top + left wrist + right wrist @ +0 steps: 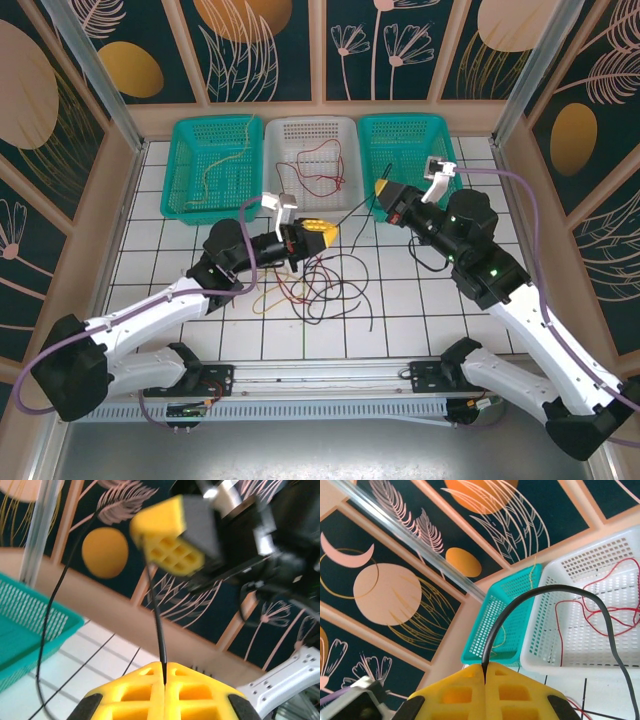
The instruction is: Untangle the cables
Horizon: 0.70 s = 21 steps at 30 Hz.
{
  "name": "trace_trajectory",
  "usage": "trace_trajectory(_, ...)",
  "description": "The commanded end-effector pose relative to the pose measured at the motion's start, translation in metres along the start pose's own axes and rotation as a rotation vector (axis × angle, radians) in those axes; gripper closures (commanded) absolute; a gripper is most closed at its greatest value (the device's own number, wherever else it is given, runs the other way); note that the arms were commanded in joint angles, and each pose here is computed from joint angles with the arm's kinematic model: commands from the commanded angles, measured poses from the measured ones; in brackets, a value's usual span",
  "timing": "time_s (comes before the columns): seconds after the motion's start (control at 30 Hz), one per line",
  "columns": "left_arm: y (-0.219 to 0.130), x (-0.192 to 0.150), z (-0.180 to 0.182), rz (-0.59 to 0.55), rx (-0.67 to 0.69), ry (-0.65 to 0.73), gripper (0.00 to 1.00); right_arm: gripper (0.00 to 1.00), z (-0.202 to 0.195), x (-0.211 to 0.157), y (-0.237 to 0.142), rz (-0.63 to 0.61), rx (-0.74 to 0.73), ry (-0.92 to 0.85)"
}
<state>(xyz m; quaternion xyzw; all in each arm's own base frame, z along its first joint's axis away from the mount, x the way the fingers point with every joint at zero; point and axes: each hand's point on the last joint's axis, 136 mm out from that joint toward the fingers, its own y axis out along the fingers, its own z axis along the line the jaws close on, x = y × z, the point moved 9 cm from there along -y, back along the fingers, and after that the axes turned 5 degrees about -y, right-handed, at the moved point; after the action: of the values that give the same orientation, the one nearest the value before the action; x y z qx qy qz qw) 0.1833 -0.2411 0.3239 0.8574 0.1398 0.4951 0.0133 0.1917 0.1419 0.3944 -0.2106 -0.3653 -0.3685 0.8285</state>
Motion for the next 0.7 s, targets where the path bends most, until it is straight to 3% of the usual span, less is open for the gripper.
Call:
trace_trajectory(0.0,-0.009,0.021,-0.032,-0.099,-0.185,0.022,1.0,1.0,-0.008,0.009,0.0,-0.047,-0.029,0.057)
trace_trajectory(0.13,-0.015,0.024,-0.036,-0.135,-0.183,0.029,1.0,1.0,-0.01,0.006,0.009,-0.012,-0.018,0.075)
trace_trajectory(0.27,-0.012,0.017,-0.02,-0.122,-0.057,0.006,1.0,1.0,-0.002,0.011,0.013,-0.008,0.037,0.068)
trace_trajectory(0.3,-0.01,0.014,-0.014,-0.113,-0.02,-0.015,0.94,1.0,0.002,0.014,0.013,-0.01,0.053,0.06)
trace_trajectory(0.37,-0.01,0.009,-0.004,-0.114,0.05,-0.065,0.53,1.0,0.009,0.02,0.012,-0.012,0.081,0.037)
trace_trajectory(0.4,-0.01,0.007,0.001,-0.119,0.091,-0.091,0.41,1.0,0.013,0.023,0.012,-0.009,0.094,0.024)
trace_trajectory(0.47,-0.01,0.009,0.006,-0.125,0.166,-0.117,0.31,1.0,0.019,0.027,0.013,0.003,0.111,-0.006)
trace_trajectory(0.57,-0.015,0.018,0.018,-0.164,0.388,-0.163,0.19,1.0,0.023,0.031,0.014,0.027,0.111,-0.041)
trace_trajectory(0.67,-0.021,0.027,0.022,-0.183,0.496,-0.181,0.15,1.0,0.029,0.034,0.015,0.051,0.134,-0.077)
